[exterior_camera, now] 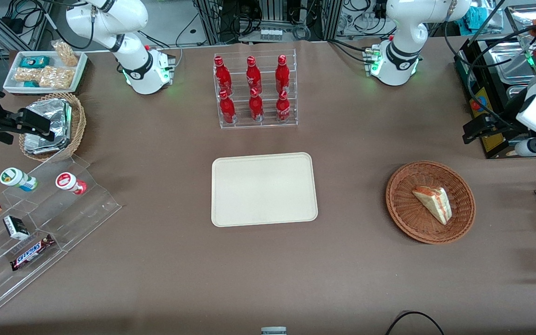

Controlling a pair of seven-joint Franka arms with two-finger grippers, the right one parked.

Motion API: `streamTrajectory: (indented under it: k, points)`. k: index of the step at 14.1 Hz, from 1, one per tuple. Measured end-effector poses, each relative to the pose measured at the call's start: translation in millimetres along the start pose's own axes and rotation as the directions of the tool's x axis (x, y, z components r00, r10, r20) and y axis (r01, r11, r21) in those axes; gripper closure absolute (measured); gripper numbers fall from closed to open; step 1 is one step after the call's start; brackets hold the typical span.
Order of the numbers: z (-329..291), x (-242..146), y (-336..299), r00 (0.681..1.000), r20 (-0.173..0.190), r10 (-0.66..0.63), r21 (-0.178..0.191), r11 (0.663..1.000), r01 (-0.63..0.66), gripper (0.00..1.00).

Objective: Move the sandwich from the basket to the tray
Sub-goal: 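Move the left gripper over the wicker basket toward the sandwich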

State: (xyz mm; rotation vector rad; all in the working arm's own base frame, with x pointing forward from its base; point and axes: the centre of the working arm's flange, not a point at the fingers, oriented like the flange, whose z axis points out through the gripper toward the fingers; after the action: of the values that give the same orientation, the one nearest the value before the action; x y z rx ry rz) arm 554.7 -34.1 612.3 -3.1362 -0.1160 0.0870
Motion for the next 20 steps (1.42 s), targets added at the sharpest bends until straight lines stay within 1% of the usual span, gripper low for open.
streamTrajectory:
  k: [11, 14, 16, 19, 20]
  points:
    - [5, 2, 0, 1.000, 0.010, 0.006, 0.001, 1.000, -0.006, 0.00]
    - [10, 4, -1, 1.000, 0.025, 0.003, 0.003, 1.000, -0.003, 0.00]
    - [24, 7, -4, 0.998, 0.057, -0.003, 0.007, 1.000, 0.002, 0.00]
    - [70, 23, -21, 0.990, 0.138, -0.035, 0.015, 0.999, 0.033, 0.00]
    - [87, 32, -28, 0.987, 0.155, -0.048, 0.016, 0.999, 0.046, 0.00]
